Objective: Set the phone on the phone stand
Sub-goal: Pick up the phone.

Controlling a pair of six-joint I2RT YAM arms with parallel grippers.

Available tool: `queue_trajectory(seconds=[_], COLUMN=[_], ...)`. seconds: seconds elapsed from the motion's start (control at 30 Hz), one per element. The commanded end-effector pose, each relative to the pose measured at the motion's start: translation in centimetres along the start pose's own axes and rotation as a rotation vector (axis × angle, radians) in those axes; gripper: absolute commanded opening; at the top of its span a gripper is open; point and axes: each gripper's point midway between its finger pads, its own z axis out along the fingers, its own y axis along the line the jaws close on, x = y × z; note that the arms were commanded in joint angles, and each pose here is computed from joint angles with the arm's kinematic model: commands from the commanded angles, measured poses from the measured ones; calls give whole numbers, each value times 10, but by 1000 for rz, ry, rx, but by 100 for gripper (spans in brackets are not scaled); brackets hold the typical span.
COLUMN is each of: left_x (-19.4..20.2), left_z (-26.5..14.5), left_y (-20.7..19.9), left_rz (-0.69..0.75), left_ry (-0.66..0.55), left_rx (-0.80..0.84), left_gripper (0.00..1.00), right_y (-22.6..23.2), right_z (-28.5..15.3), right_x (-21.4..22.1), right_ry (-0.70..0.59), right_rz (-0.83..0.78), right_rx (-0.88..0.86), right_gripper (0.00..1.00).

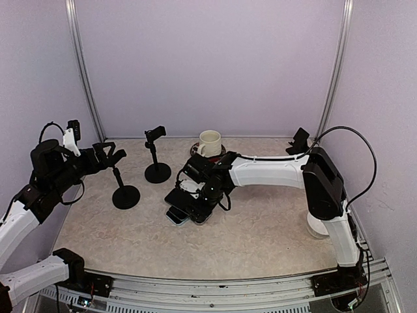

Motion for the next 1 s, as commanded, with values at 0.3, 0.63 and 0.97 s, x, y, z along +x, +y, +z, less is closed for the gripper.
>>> queue_trajectory(seconds=[0.3,0.63,0.97], left_x=[4,2,-10], left_z=[4,4,-8], left_y=[2,-26,-89], left_rz=[-1,50,52], left_ry=[17,49,56], left_rx=[-11,49,253], left_gripper=[99,99,99], right_y=[-16,-30,-27], right_z=[-69,-113,-184], right_x=[-26,-40,-59], right_ry=[-269,-455,-799], right_rz=[-32,-14,-18], right_rx=[127,222,287], right_gripper=[45,44,41])
